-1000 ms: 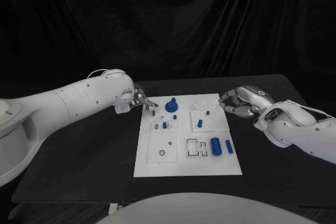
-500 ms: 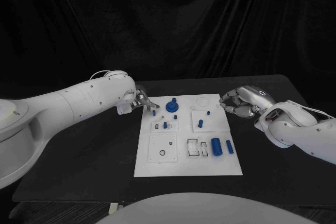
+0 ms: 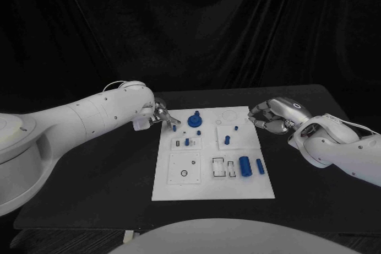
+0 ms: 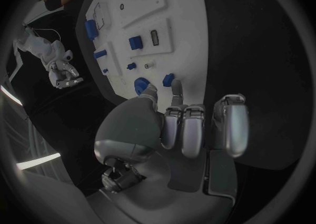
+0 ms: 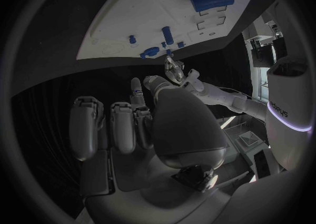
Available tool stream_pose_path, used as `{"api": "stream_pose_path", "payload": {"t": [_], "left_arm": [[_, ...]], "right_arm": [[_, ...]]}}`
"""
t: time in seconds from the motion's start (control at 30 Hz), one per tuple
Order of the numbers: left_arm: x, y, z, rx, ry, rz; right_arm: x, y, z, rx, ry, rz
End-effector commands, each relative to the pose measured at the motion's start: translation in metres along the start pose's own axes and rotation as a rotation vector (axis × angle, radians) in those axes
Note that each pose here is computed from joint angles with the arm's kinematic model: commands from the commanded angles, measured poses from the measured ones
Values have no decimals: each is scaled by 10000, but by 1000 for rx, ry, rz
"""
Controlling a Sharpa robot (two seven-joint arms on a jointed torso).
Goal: Assemble the parts on the task board
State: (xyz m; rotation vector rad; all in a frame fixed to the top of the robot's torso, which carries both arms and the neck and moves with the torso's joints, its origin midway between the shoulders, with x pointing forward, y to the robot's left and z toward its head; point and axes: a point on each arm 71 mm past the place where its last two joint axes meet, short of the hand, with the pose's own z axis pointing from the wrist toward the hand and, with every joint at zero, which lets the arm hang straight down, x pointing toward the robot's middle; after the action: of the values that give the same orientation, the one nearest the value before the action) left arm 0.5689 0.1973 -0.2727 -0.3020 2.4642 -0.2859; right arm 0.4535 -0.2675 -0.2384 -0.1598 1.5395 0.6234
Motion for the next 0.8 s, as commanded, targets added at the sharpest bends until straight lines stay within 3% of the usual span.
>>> {"api": "stream_pose_path", "payload": {"t": [0.03, 0.8], "left_arm": [[30, -17, 9, 11, 27, 9], [55, -49, 22, 16, 51, 19]], "right_arm": [[1, 5, -7, 1, -9, 1], [-3, -7, -18, 8, -7, 0]]}}
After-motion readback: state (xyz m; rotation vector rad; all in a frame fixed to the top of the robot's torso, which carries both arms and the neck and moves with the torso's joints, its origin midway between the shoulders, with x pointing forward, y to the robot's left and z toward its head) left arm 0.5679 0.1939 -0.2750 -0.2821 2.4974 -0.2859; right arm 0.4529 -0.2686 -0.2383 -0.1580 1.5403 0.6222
